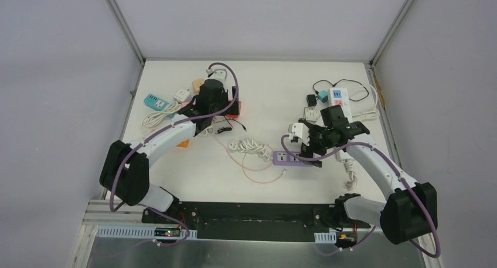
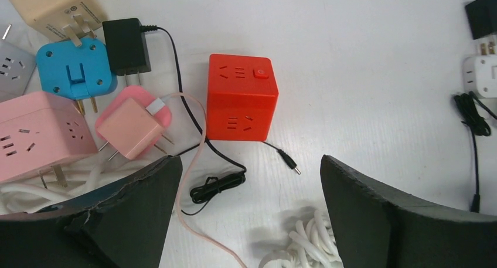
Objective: Pull the plug off the socket
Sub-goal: Place the plug at the center of the board, then reset both arms
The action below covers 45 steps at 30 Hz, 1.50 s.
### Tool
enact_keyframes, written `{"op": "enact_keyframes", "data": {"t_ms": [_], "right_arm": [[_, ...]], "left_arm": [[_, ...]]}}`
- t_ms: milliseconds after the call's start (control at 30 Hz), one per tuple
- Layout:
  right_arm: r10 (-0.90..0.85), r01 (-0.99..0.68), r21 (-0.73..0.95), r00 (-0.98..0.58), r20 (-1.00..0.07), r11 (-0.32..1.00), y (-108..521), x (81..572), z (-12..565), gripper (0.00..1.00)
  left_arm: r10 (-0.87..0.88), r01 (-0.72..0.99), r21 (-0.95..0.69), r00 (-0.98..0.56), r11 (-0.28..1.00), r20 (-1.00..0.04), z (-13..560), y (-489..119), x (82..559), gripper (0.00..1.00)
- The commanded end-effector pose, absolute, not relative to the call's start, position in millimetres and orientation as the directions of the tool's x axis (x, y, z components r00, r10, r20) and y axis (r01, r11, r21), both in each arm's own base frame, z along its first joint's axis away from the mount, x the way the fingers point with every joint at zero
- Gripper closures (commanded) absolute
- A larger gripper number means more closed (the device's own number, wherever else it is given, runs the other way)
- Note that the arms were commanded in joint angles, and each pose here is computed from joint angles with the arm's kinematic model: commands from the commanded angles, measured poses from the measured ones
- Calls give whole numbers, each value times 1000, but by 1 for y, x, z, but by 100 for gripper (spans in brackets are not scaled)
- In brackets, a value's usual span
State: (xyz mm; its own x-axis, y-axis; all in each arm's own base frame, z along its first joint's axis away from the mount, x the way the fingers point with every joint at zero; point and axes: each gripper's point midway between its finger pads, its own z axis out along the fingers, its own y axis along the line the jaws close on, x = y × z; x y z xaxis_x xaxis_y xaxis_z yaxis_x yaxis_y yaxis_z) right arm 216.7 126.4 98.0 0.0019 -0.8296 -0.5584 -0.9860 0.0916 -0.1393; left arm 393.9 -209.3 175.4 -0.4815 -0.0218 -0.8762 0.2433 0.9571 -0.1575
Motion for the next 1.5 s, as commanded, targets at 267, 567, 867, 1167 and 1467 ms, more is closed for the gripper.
{"op": "enact_keyframes", "data": {"t_ms": [267,567,867,1167,1467], "right_arm": [[-816,-981,-170,26,-578,90,128,218,112,0],[-817,-980,-177,26,-576,93,127,219,113,0],[-798,-978,-181,28,-602,102,131,216,125,0],[-781,-974,-170,-10,-625,149,131,216,139,0],[-747,-957,-105,-140,-649,271,131,221,157,0]], "left_arm": [[-132,420,-255,-299,871,-945,244,-213,352,10],[-159,562,-282,-257,777,-953,260,-228,323,10],[-161,571,-317,-308,757,-938,258,-231,316,10],[-123,570,-314,-348,759,-929,260,-228,307,9],[-94,563,-317,-389,763,-917,260,-227,297,1]]}}
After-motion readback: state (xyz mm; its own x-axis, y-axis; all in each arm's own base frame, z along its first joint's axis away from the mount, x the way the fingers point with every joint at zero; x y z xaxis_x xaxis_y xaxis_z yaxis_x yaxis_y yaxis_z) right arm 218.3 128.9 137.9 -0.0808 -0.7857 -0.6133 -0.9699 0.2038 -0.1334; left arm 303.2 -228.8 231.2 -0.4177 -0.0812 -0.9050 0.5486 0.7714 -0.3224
